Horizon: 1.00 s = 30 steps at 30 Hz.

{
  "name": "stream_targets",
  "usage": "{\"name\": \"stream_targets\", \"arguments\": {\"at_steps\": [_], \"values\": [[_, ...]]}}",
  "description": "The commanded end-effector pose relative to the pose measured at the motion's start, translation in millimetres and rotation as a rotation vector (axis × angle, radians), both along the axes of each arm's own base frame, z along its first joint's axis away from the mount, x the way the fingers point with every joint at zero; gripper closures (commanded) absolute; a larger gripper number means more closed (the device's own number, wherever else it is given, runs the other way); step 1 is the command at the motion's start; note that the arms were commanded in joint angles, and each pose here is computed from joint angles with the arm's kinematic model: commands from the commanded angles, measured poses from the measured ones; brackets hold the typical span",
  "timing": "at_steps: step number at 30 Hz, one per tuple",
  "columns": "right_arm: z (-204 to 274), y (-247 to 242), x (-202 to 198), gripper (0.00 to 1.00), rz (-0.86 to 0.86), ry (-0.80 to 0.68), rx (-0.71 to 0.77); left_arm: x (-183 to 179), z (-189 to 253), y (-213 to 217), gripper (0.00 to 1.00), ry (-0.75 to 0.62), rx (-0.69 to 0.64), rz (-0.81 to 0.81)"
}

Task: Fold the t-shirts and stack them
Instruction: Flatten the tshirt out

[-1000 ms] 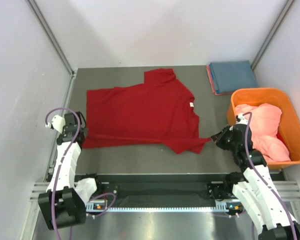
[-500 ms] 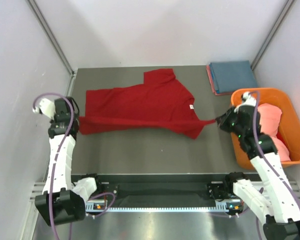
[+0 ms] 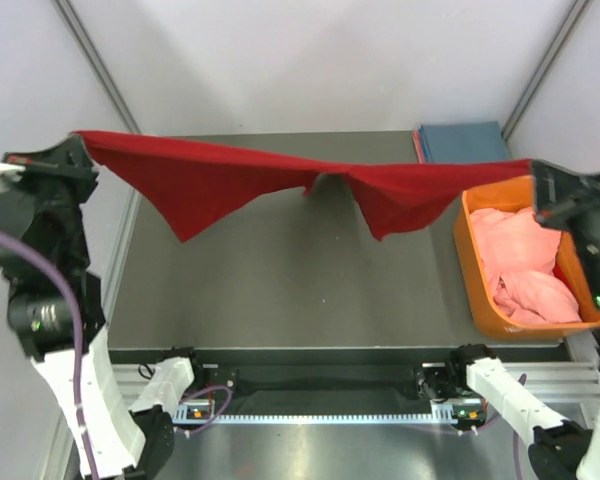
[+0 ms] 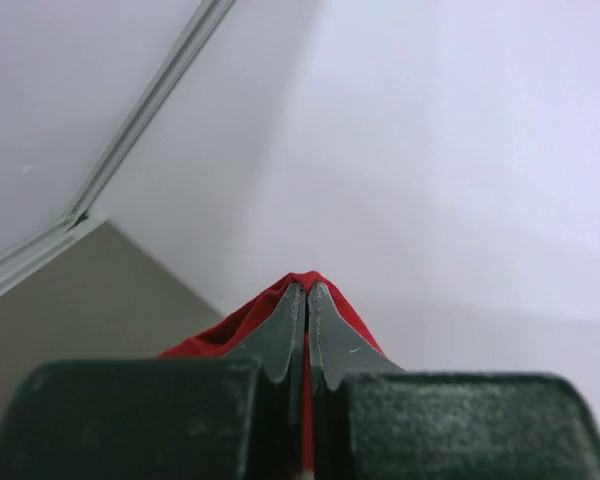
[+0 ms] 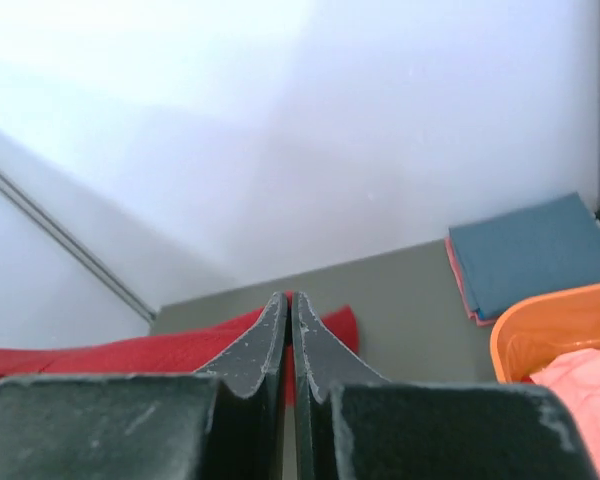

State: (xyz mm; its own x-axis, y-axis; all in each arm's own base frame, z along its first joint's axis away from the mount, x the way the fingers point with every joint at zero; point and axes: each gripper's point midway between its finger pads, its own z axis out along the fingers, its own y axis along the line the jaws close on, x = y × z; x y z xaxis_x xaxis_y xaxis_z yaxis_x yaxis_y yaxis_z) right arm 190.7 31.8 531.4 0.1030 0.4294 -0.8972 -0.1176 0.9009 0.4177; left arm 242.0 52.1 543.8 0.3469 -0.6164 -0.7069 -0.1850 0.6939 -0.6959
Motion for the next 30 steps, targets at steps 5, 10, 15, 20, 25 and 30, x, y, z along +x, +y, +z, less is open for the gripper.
{"name": "stream_targets", "arguments": {"at_steps": [5,10,15,20,25,30], "values": [[42,-23,-73,1.00,-0.038,-0.107,0.056,-48,58,-26,1.00,-0.140,0.001,-0.090],[58,-19,-44,1.00,-0.052,-0.121,0.004,-1,37,-34,1.00,-0.035,-0.009,-0.184],[58,10,42,1.00,0.005,-0.110,-0.017,91,-40,-32,1.00,0.212,-0.043,-0.267],[52,30,153,1.00,-0.022,-0.077,-0.050,164,-95,-24,1.00,0.348,-0.066,-0.303],[66,46,241,1.00,-0.044,-0.116,-0.112,235,-98,-34,1.00,0.245,-0.097,-0.422],[108,57,284,1.00,-0.014,-0.310,-0.123,264,-17,-32,1.00,0.019,-0.071,-0.440]]}}
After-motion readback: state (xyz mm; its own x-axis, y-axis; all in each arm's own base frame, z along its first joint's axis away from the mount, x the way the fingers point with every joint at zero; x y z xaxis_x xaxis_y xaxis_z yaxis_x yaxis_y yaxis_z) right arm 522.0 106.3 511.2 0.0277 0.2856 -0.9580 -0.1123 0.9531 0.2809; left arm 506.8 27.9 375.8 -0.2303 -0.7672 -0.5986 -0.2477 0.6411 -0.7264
